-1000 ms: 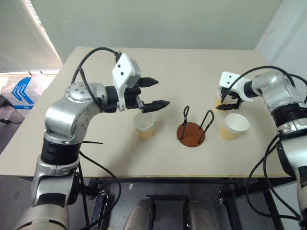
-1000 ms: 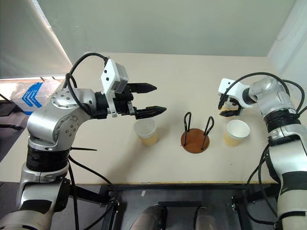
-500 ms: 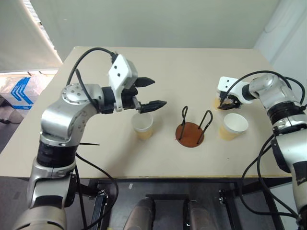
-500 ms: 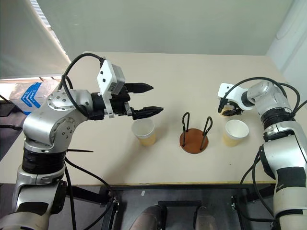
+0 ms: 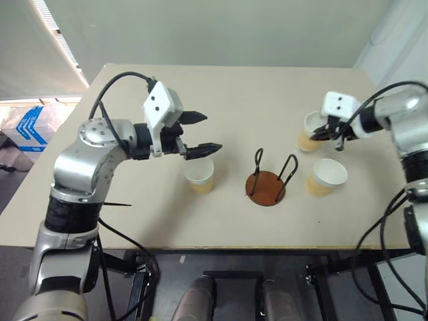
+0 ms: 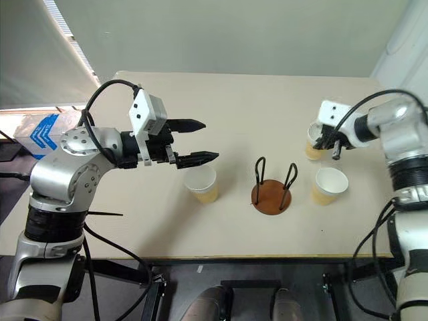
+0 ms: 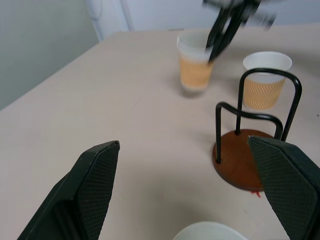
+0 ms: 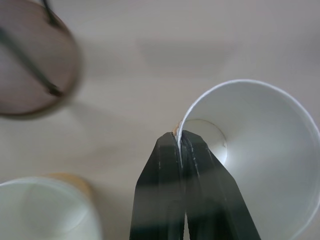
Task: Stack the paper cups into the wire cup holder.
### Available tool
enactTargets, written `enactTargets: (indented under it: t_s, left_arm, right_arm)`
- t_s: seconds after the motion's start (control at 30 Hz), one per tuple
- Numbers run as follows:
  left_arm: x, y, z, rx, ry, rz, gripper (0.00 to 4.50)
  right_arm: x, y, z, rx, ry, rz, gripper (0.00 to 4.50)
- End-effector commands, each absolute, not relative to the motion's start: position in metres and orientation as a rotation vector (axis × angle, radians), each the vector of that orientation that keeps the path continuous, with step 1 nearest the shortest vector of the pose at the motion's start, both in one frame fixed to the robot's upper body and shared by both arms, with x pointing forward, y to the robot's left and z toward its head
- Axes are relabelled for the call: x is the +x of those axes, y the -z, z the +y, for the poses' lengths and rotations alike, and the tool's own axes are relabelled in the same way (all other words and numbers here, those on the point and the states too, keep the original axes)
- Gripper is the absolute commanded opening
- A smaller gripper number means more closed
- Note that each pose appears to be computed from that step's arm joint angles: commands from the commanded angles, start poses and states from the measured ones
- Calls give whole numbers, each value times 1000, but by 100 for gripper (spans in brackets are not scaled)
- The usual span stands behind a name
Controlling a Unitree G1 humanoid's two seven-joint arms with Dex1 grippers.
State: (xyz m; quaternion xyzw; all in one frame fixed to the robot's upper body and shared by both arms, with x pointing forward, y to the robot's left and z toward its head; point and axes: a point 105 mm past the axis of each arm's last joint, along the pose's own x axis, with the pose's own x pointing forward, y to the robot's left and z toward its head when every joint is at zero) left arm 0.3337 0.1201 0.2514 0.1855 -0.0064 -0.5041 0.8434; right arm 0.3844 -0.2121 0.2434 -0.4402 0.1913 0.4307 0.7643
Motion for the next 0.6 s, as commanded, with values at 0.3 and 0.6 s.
enactTargets:
  t_s: [0.3, 0.6]
  left_arm:
    - [326, -248, 137, 472, 1118, 38, 450]
    - [326, -248, 134, 492, 1116, 38, 450]
  right_arm:
    - [293, -319, -134, -1028, -1193, 170, 9]
    - [295, -290, -123, -1077, -1272, 218, 9]
